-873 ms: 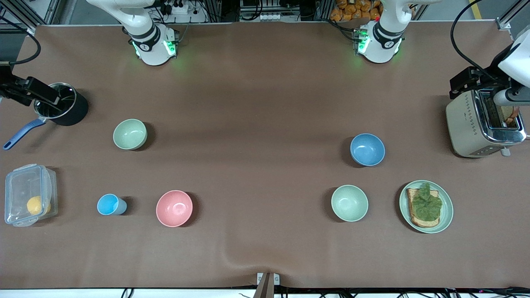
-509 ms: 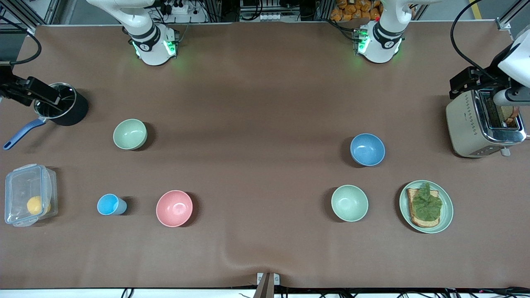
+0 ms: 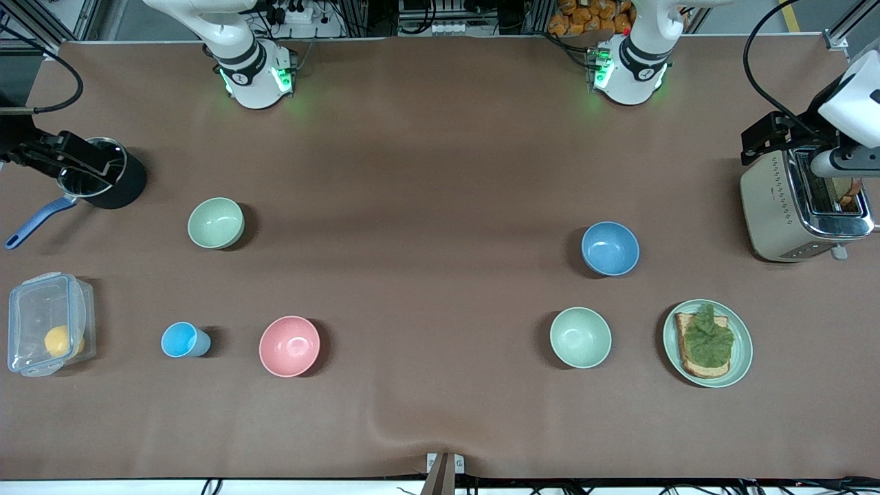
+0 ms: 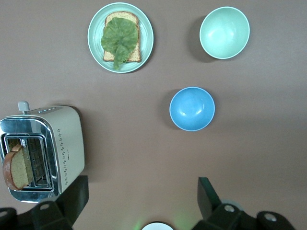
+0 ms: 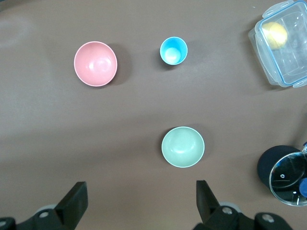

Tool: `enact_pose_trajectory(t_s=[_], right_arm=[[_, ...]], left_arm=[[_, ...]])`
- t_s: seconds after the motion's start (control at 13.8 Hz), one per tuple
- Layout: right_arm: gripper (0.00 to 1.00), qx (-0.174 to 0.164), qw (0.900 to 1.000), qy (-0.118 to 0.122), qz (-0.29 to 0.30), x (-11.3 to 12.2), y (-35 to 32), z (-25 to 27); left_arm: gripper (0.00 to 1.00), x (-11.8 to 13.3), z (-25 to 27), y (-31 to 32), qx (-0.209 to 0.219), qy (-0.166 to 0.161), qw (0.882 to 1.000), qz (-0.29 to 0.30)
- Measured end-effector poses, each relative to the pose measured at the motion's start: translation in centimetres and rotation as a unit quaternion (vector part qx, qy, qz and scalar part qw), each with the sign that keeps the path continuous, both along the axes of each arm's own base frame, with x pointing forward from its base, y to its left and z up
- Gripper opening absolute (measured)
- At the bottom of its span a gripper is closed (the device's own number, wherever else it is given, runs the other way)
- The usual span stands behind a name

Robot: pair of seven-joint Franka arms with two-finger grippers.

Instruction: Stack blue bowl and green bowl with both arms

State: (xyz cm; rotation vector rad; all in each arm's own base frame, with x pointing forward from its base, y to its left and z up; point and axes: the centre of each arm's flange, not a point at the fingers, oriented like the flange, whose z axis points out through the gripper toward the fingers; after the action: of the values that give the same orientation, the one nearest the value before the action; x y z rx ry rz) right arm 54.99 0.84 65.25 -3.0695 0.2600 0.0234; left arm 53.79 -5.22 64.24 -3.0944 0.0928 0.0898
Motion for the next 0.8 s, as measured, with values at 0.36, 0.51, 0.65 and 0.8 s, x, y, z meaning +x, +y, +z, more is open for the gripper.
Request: enact_pose_trajectory(t_s=[0.36,0.51,0.65,0.8], right_arm=[[1.0,-0.002,1.0,0.02,-0.008,0.2,-0.9,-2.3],[1.0,-0.002,0.999,0.034,-0.014,0.4,-1.5,-4.4],[1.0,-0.002,0.999,0.041,-0.017,0.6,-1.7,-6.8],[1.0,-0.003,0.999,0.049,-0.021,0.5,-2.1,-9.5]], left_arm=[[1.0,1.9,-4.8,-1.7,-0.009,0.047,0.999,-0.011],[1.0,3.1,-8.4,-3.1,-0.006,0.072,0.997,-0.022],[1.0,4.0,-11.7,-3.5,-0.005,0.084,0.996,-0.025],[1.0,4.3,-14.4,-3.5,-0.006,0.084,0.996,-0.024]])
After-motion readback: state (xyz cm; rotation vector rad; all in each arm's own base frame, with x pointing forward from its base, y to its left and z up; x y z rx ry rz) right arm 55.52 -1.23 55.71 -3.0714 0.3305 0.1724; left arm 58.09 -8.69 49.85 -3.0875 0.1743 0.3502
